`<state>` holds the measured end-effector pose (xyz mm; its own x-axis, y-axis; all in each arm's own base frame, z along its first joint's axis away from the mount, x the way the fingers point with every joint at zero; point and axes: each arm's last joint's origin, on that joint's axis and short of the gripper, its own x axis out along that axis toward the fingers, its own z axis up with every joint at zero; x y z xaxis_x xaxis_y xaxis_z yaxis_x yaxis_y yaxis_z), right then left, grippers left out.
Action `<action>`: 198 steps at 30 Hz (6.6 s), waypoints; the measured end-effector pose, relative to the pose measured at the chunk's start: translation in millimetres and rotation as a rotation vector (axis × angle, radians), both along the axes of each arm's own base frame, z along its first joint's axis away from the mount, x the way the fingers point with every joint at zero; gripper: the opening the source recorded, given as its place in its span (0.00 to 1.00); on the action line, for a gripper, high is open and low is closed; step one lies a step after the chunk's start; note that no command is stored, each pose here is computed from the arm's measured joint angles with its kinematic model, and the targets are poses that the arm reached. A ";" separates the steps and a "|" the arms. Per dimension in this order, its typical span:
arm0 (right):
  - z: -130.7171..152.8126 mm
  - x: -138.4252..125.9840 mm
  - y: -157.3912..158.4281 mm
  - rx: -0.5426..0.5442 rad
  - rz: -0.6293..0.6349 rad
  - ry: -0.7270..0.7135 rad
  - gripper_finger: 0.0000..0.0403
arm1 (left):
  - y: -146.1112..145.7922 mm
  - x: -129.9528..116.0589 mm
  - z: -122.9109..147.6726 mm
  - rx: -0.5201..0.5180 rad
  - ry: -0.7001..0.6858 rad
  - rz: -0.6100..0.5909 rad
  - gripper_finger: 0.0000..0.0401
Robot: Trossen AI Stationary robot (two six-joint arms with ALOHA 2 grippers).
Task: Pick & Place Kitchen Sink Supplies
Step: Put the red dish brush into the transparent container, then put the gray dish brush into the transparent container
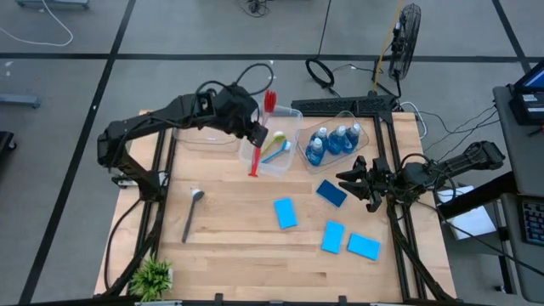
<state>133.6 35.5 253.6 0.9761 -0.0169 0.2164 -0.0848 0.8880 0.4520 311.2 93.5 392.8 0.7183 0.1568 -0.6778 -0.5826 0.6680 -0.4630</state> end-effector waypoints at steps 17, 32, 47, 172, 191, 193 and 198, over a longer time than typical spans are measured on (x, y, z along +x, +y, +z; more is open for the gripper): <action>0.0 0.0 -0.1 0.001 -0.003 0.001 0.33 | 71.1 31.4 -13.8 0.083 0.004 -0.078 0.11; -2.1 0.4 0.1 -0.005 0.000 0.021 0.33 | 96.1 69.9 -70.2 0.058 0.337 -0.210 0.11; -2.4 0.6 0.2 -0.007 0.000 0.024 0.33 | 89.1 71.1 -74.7 0.074 0.395 -0.227 0.11; -5.7 1.2 0.5 -0.017 0.002 0.057 0.33 | -178.9 -32.2 -101.2 -0.137 0.900 0.250 0.24; -5.8 1.2 0.5 -0.020 0.001 0.059 0.33 | -153.2 -140.0 -120.2 -0.278 0.754 0.501 0.24; -5.8 1.2 0.5 -0.020 0.001 0.059 0.33 | -151.5 -147.4 -126.2 -0.302 0.737 0.500 0.26; -5.8 1.2 0.4 -0.020 0.000 0.058 0.33 | -150.1 -158.6 -146.0 -0.337 0.697 0.487 0.36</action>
<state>134.8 35.9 247.9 0.9871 -0.0128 0.1593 -0.0592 0.8969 0.4383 152.6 -56.5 246.8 0.0354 0.0499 -0.9981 -0.9854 0.1683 -0.0265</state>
